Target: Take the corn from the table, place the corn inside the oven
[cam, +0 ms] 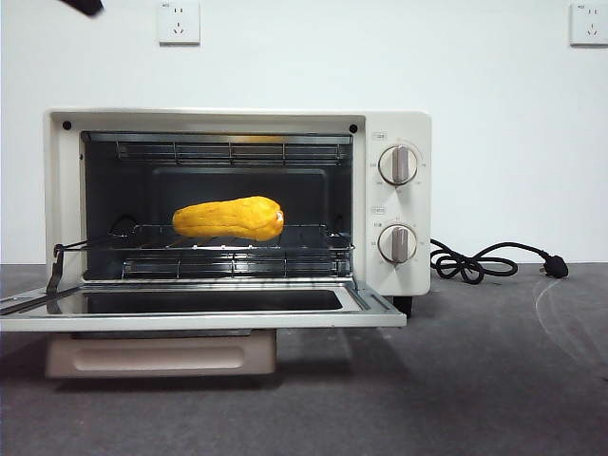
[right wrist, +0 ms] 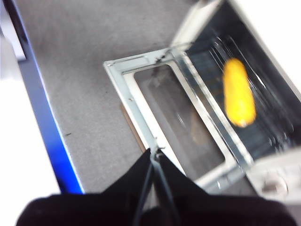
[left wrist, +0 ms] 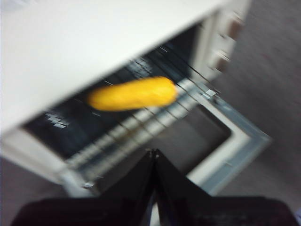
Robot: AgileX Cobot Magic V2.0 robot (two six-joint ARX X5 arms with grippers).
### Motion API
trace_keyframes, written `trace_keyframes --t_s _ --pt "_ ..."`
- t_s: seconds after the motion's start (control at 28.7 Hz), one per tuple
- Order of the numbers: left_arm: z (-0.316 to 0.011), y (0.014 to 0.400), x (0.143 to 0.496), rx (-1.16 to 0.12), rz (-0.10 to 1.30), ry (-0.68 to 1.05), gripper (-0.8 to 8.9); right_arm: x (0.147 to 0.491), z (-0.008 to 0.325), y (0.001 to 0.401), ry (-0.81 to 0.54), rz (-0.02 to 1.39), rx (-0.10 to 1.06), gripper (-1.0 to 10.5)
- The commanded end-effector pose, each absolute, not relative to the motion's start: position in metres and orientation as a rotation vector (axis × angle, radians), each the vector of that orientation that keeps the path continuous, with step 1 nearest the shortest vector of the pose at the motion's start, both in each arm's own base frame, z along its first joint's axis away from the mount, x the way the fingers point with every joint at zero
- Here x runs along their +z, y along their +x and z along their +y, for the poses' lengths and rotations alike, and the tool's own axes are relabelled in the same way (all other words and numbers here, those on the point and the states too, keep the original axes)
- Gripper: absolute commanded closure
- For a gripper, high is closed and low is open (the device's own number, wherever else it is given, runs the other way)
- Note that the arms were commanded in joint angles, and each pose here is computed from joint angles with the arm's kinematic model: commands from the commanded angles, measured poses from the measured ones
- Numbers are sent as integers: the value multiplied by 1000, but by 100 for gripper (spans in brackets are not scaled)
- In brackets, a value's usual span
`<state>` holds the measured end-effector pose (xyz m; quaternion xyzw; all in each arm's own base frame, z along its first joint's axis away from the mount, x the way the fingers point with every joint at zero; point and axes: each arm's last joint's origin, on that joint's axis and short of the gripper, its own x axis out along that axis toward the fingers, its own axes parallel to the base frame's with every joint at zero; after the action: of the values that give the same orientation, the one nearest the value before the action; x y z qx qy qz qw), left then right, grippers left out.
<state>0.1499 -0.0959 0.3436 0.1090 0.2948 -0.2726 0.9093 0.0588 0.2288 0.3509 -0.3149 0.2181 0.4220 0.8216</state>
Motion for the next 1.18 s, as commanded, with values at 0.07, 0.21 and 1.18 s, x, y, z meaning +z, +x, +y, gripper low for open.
trace_keyframes --t_s 0.07,0.21,1.18 --pt "-88 163 334 -633 702 167 820 364 198 74 -503 542 891 957" --pt "-64 172 331 -597 747 64 820 372 165 107 -307 639 959 957" --pt "17 204 205 -323 1140 -320 821 337 123 200 -126 866 1003 957"
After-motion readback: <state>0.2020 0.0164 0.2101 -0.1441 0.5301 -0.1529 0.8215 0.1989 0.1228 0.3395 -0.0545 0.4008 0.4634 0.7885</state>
